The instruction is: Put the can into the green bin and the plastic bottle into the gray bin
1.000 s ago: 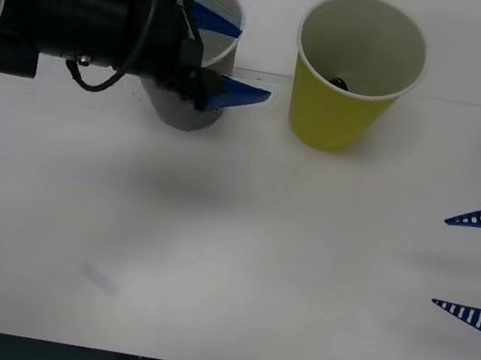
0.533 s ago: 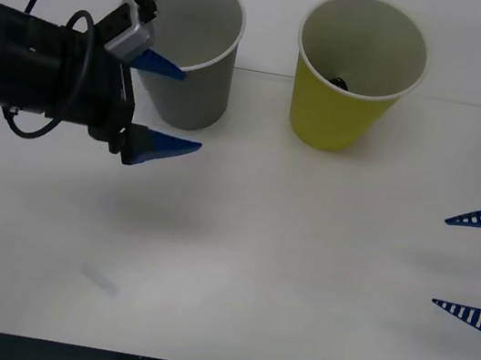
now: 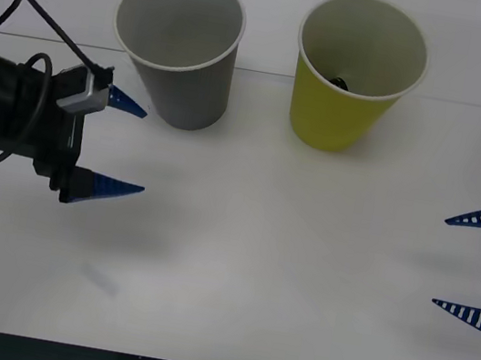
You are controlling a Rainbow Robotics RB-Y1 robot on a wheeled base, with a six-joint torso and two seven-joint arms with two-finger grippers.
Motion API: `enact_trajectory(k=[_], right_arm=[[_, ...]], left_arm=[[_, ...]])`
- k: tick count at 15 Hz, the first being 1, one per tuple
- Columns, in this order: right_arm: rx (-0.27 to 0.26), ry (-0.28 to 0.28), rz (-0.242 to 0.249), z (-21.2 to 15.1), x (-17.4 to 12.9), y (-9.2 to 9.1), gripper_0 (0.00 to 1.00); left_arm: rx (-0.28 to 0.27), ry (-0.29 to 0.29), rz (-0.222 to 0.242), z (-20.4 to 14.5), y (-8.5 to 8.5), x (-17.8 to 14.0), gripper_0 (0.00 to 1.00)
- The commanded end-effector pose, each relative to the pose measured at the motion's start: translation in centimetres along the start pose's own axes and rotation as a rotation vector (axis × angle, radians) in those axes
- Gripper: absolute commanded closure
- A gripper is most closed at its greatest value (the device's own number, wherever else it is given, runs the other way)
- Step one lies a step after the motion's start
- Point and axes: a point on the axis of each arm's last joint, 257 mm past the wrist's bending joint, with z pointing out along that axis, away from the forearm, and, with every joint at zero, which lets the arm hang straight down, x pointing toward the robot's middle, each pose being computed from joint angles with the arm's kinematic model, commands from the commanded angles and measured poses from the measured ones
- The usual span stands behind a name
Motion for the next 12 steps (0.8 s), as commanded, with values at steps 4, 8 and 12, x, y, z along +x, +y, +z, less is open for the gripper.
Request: enact_trajectory(k=[4, 8, 12], right_arm=[[0.0, 0.0, 0.0, 0.0, 0.0, 0.0, 0.0], [0.0, 0.0, 0.0, 0.0, 0.0, 0.0, 0.0], [0.0, 0.0, 0.0, 0.0, 0.0, 0.0, 0.0]], left_arm=[[0.036, 0.032, 0.037, -0.5, -1.8, 2.6, 0.0], [0.039, 0.063, 0.073, -1.2, -1.9, 4.1, 0.0], [0.037, 0.073, 0.057, -1.7, -2.5, 5.4, 0.0]])
